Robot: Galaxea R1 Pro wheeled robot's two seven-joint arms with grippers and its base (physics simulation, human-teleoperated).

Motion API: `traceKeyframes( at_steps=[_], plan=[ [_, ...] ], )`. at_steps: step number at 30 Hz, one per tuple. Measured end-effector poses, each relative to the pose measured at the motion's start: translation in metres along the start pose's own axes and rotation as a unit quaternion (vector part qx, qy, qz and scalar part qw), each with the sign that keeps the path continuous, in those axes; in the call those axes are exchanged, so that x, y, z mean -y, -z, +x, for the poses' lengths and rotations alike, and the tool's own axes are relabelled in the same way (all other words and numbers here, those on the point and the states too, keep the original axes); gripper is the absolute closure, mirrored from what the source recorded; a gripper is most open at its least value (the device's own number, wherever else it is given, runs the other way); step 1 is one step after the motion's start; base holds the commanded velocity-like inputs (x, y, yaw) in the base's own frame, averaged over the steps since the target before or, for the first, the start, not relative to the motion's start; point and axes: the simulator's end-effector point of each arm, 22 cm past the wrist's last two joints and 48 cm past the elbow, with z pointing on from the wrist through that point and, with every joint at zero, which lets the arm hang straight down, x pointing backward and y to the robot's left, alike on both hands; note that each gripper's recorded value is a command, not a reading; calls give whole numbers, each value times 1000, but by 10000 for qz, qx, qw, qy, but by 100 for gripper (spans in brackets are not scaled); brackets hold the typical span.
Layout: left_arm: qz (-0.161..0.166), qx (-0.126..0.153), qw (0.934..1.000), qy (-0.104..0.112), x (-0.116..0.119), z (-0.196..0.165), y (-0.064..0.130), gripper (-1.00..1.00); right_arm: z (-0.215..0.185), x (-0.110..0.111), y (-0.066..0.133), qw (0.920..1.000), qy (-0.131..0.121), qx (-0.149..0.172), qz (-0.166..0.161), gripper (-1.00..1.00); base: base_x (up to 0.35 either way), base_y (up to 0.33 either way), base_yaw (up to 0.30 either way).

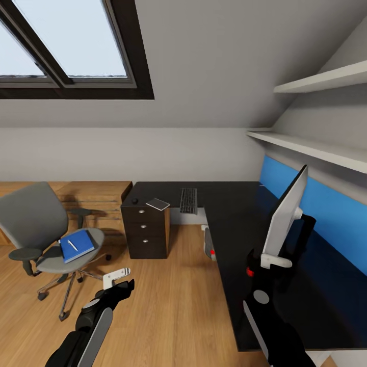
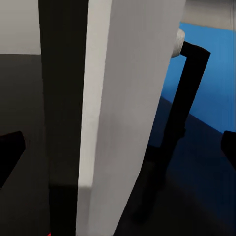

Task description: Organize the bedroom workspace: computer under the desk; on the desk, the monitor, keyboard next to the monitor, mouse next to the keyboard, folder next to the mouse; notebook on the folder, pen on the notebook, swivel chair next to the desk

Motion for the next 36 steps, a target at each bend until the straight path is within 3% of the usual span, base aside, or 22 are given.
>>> traceKeyframes(
  at_steps=[15,36],
  plan=[
    [-10,-36,10000,-11,0,3,-1,-100,8,30,-10,9992,-109,-145,362,-100,0,0,0],
    [-4,-42,10000,-9,0,4,-1,-100,8,31,-10,9991,-110,-148,371,-100,-66,-279,0]
  ],
)
